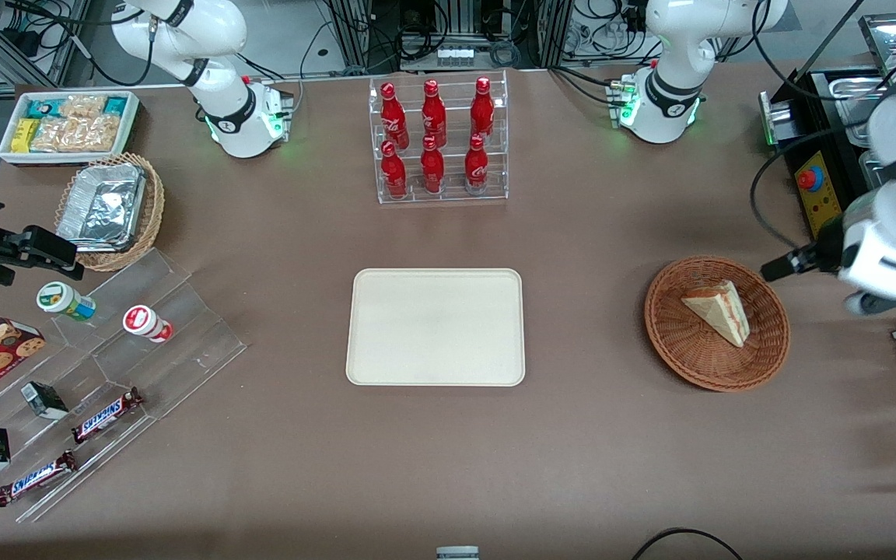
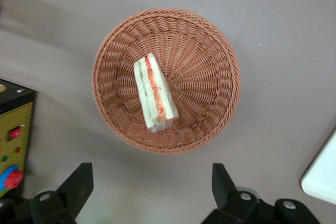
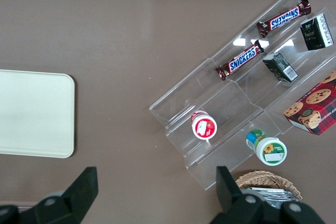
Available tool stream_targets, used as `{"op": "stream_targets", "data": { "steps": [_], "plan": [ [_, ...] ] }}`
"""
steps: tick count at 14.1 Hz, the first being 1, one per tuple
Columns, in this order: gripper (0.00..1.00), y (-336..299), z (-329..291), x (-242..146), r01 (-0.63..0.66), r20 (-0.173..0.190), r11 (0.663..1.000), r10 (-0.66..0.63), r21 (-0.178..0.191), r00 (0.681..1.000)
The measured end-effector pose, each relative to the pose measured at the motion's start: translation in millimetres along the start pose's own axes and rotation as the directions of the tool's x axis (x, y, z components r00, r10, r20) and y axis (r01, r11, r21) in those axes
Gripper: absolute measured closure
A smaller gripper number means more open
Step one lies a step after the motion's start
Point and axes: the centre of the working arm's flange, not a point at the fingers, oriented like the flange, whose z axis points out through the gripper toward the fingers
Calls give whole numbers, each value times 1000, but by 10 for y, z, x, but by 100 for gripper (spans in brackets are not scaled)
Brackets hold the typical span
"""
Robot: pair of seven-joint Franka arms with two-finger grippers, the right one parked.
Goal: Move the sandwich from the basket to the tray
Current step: 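Lower the open left gripper onto the wrapped sandwich in the basket, then close the left gripper on the sandwich and lift it from the basket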
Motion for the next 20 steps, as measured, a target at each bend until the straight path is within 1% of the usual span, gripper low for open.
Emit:
{"op": "stream_targets", "data": {
  "steps": [1,2,4,5,6,9,11,14,17,18,20],
  "plan": [
    [0,32,195,75,27,-8,1000,-27,-4,1000],
    [0,53,408,124,82,-20,997,-82,-10,996],
    [0,72,867,123,223,-41,974,-224,-29,974],
    [0,69,1073,84,266,-46,963,-267,-35,963],
    [0,54,1244,32,286,-40,958,-287,-32,957],
    [0,-4,1546,-78,295,-21,955,-295,13,955],
    [0,-30,1636,-103,299,-14,954,-299,25,954],
    [0,-60,1758,-74,318,-35,948,-318,6,948],
    [0,-38,2058,-35,331,-70,943,-333,-30,940],
    [0,-38,2182,-49,331,-74,943,-333,-36,940],
    [0,-43,2353,-75,331,-64,943,-332,-30,941]
  ]
}}
